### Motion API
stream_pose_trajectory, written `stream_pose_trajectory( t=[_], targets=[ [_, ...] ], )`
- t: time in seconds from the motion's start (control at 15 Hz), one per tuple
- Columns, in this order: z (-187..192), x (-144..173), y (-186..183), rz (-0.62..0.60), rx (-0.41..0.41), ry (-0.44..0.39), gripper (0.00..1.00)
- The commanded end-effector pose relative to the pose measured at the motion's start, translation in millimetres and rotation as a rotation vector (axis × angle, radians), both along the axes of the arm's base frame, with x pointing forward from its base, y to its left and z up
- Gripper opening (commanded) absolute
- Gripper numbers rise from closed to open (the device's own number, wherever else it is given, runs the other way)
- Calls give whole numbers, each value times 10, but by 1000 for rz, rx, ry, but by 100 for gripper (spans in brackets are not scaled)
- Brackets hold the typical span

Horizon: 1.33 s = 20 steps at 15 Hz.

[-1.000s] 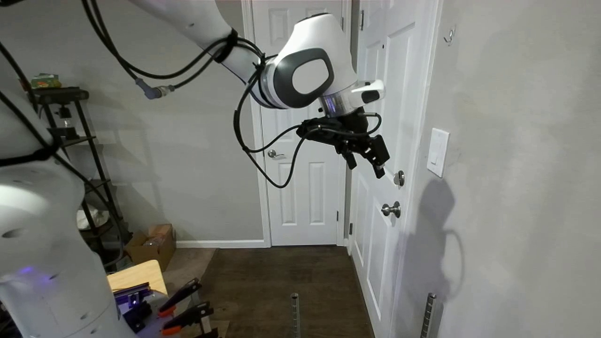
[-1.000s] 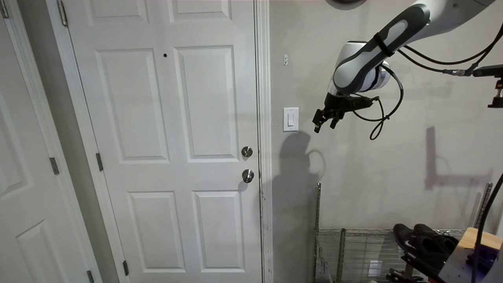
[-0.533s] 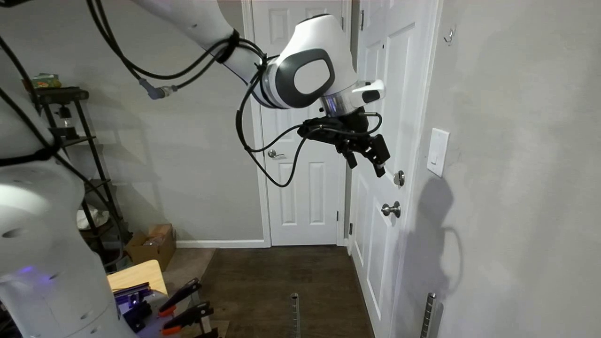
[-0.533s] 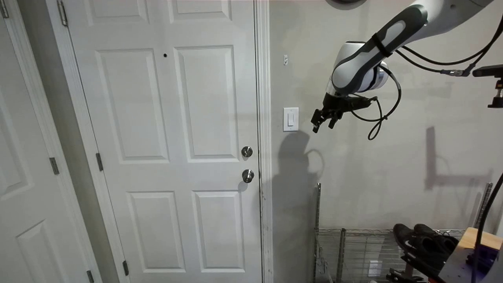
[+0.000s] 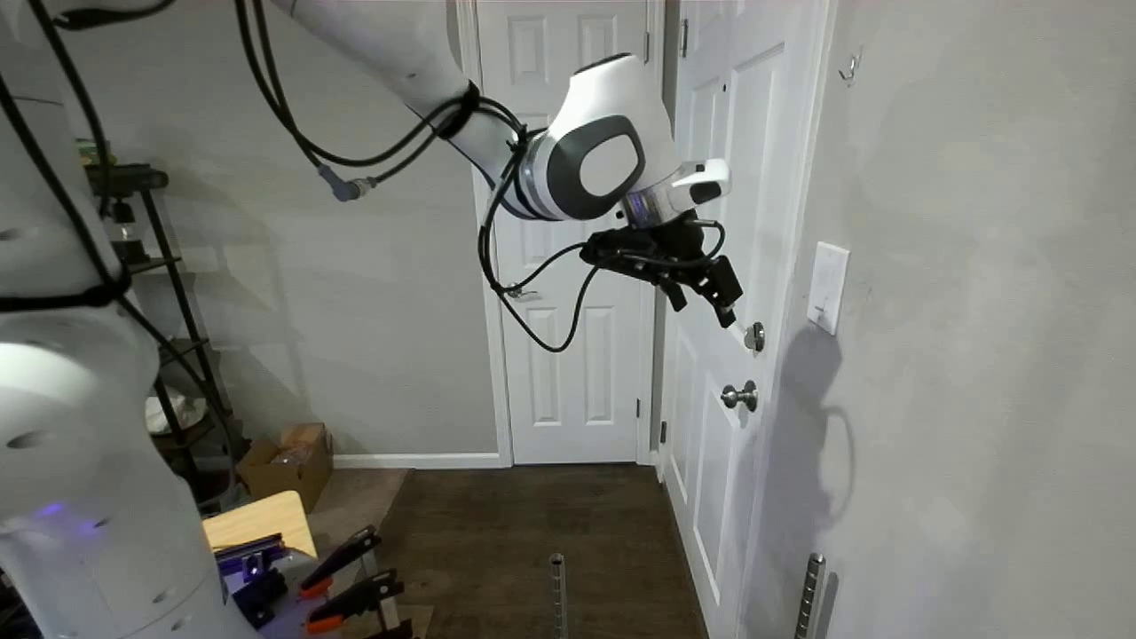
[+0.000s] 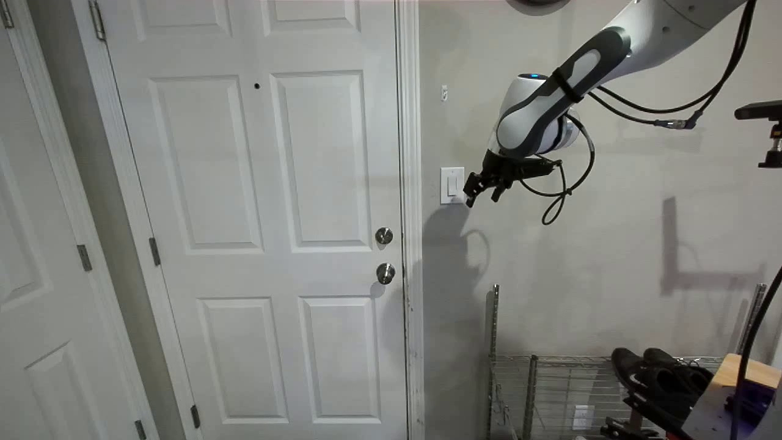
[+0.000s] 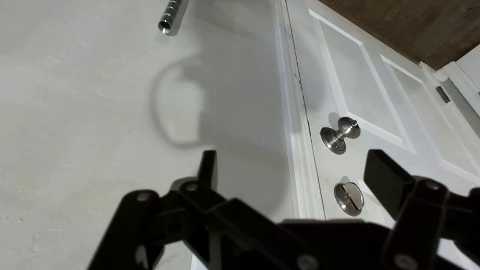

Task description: Flip the switch to turn off the light

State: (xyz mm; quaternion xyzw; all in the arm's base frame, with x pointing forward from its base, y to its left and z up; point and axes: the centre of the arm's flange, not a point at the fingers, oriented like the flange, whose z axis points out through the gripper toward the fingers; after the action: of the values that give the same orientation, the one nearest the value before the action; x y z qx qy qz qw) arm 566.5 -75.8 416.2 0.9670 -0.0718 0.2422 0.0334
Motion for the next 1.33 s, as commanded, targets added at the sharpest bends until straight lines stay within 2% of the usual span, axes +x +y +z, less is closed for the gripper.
stream_pose_trajectory(
  t=[0.0,0.07,0.13,0.8,1.07,1.27],
  targets=[
    [-87,253,162,-27,-28,-51,100],
    [-106,313,198,-22,-38,-61,75],
    [-115,353,223,-19,-46,-69,74],
    [-188,638,226,-69,-117,-134,7],
    [-212,754,172,-75,-126,-144,1],
    [-213,855,120,-77,-149,-152,5]
  ],
)
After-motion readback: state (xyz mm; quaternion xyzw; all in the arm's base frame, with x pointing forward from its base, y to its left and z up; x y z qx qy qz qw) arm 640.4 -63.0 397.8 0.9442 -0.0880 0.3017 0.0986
